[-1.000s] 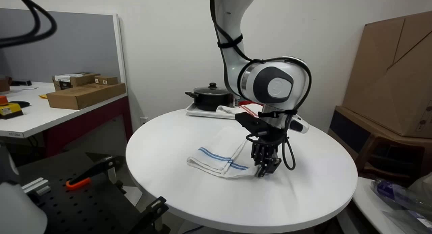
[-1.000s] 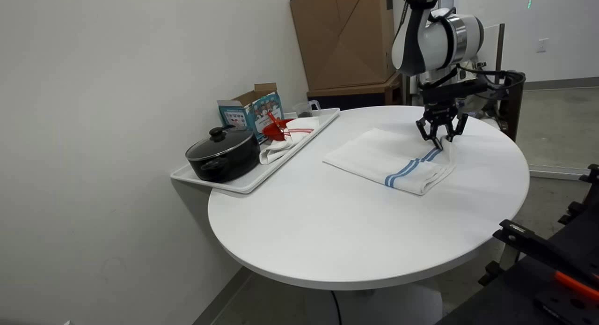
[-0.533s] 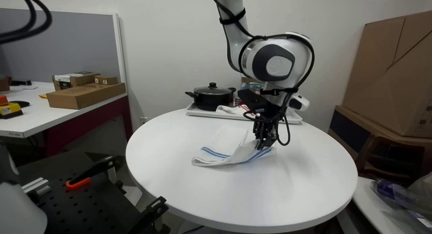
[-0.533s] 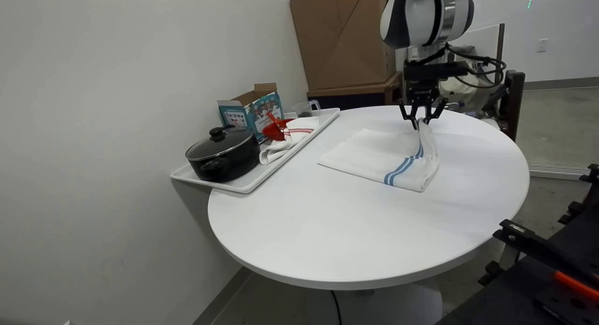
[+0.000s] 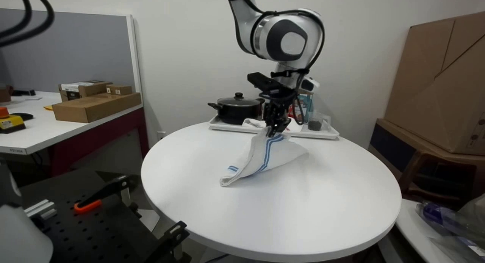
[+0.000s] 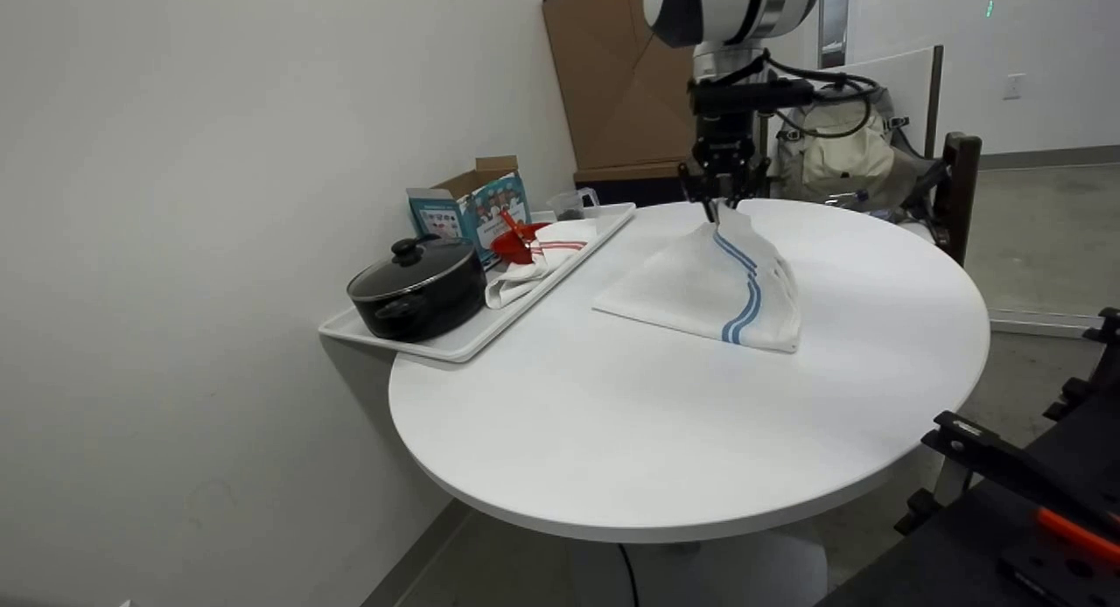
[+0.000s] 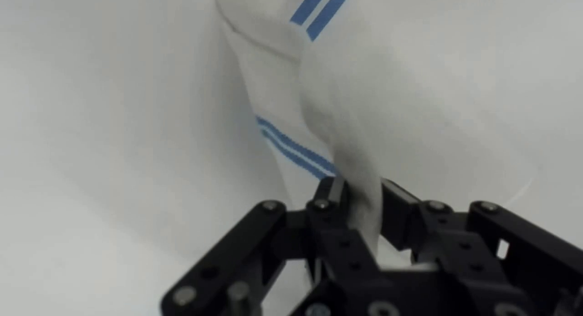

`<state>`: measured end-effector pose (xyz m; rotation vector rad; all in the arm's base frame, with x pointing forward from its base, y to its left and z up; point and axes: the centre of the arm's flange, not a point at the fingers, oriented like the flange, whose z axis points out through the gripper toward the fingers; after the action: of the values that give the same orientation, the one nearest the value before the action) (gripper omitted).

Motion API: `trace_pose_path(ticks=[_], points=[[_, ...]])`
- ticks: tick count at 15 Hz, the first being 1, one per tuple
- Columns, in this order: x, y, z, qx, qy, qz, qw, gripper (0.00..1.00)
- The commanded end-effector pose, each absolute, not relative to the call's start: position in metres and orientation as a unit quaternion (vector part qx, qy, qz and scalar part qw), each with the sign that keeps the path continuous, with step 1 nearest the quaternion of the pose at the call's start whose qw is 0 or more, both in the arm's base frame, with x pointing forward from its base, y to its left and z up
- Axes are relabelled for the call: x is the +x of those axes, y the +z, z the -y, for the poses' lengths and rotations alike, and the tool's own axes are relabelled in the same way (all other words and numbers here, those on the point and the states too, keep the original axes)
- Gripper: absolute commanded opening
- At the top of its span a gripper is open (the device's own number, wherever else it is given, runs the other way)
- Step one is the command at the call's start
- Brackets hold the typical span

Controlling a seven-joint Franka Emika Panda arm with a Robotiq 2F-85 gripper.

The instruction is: Fold the white and blue towel from right to left and then bottom to top

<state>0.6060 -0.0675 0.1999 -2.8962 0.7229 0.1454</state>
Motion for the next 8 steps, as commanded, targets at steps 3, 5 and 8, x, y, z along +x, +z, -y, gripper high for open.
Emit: trace_pose_path(ticks=[3, 5, 8], points=[[0.597, 0.183, -0.073, -0.988, 0.115, -0.095, 0.032, 0.08], [0.583, 0.168, -0.111, -0.989, 0.143, -0.043, 0.009, 0.08], [0.562, 0.147, -0.143, -0.981, 0.189, 0.023, -0.036, 0.08]])
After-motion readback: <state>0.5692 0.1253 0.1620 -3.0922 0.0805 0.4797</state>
